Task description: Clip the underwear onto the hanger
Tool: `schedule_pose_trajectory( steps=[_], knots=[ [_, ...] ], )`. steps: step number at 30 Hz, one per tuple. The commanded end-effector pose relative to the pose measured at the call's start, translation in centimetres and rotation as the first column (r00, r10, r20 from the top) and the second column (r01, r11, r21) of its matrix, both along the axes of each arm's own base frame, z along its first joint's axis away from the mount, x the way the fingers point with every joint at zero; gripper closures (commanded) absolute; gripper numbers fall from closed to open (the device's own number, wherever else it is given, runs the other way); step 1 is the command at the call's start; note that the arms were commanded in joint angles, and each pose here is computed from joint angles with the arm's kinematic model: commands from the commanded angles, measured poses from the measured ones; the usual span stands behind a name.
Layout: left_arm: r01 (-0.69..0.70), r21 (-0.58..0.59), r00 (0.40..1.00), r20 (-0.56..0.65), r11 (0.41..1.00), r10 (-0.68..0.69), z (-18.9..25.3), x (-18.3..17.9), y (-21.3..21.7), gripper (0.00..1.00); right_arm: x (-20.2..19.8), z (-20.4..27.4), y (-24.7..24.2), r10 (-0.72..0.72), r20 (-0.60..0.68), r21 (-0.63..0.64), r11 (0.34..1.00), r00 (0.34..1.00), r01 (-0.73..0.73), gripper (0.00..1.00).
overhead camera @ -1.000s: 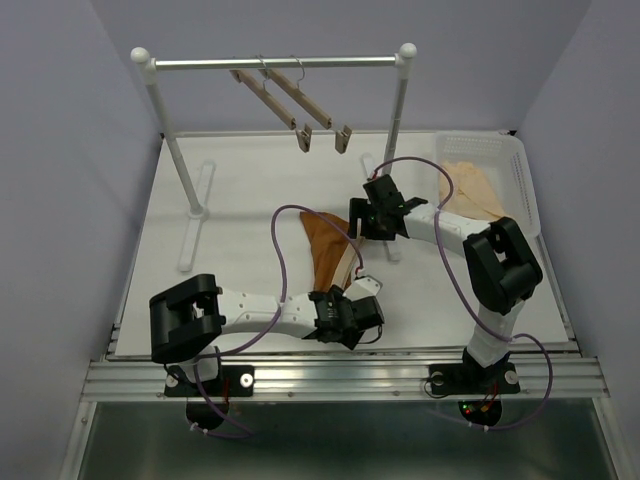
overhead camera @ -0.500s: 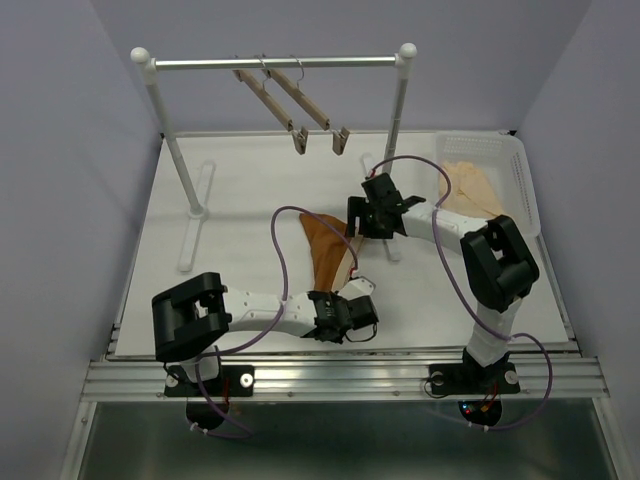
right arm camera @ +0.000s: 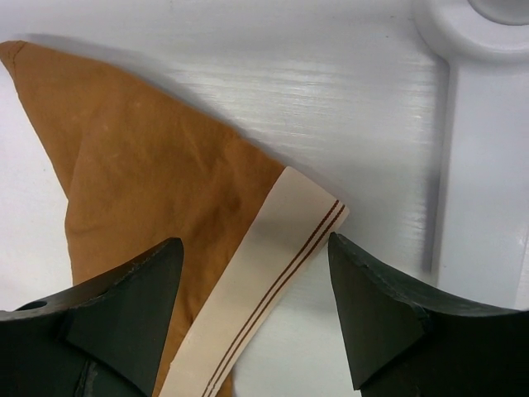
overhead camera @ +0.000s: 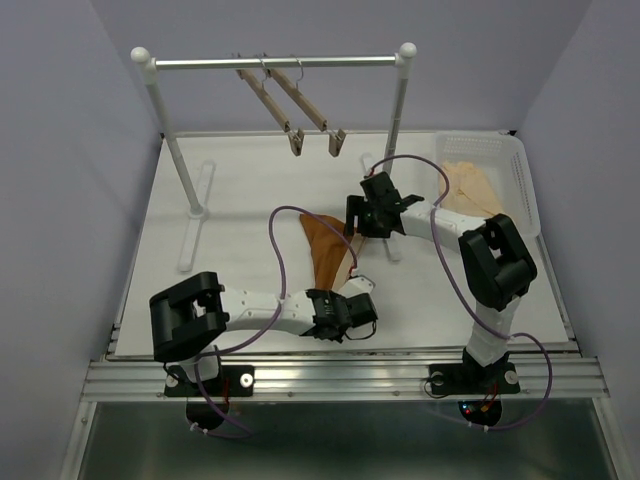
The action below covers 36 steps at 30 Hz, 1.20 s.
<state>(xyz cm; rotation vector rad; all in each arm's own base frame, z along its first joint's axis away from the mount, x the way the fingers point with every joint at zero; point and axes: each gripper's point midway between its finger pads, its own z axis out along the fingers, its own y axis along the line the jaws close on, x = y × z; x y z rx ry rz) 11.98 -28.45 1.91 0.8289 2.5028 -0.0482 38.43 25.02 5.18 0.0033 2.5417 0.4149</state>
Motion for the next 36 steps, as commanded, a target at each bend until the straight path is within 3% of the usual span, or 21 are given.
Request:
schedule_pose_trajectory(
  steps=[1,9,12,15,18,19,21,29,36],
  knots=[
    [-0.022,-0.067,1.0,-0.008,0.998,0.021,2.2,0.3,-1.0,1.0,-0.2,1.0,-0.3,-0.033,0.031,0.002,0.999,0.999,0.033,0.24],
    [-0.058,-0.132,0.998,-0.017,0.99,0.056,3.4,0.8,-1.5,1.0,-1.9,-0.9,-0.9,-0.043,-0.034,-0.007,0.999,0.998,0.043,0.27],
    [-0.064,-0.162,0.998,-0.022,0.985,0.061,3.9,1.1,-1.7,1.0,-1.6,-1.2,-0.4,-0.032,-0.042,0.001,0.999,0.999,0.033,0.36],
    [-0.056,-0.182,0.998,-0.026,0.982,0.052,4.3,1.1,-1.8,1.0,-0.9,-1.8,-0.1,-0.043,-0.045,-0.002,0.999,0.998,0.043,0.65],
    [-0.054,-0.19,0.999,-0.019,0.98,0.051,4.7,1.3,-1.8,1.0,-0.1,-1.5,0.3,-0.046,-0.025,0.012,0.999,0.999,0.047,0.79],
    [-0.054,-0.191,0.999,-0.018,0.98,0.051,4.8,1.3,-1.8,1.0,0.3,-1.0,0.5,-0.046,-0.007,0.017,0.999,0.999,0.047,0.9],
    [-0.049,-0.203,0.999,-0.013,0.978,0.047,5.1,1.4,-1.9,1.0,1.2,0.8,0.7,-0.052,0.053,0.039,0.998,0.997,0.05,0.99],
    [-0.011,-0.295,0.999,0.039,0.956,0.023,8.4,2.7,-3.4,1.0,2.7,10.8,-2.3,-0.102,0.34,0.019,0.995,0.935,0.101,0.99],
    [0.071,-0.387,0.996,0.078,0.919,-0.044,11.3,3.3,-6.5,1.0,1.0,16.5,-3.8,-0.082,0.438,0.035,0.997,0.895,0.074,0.99]
  ],
)
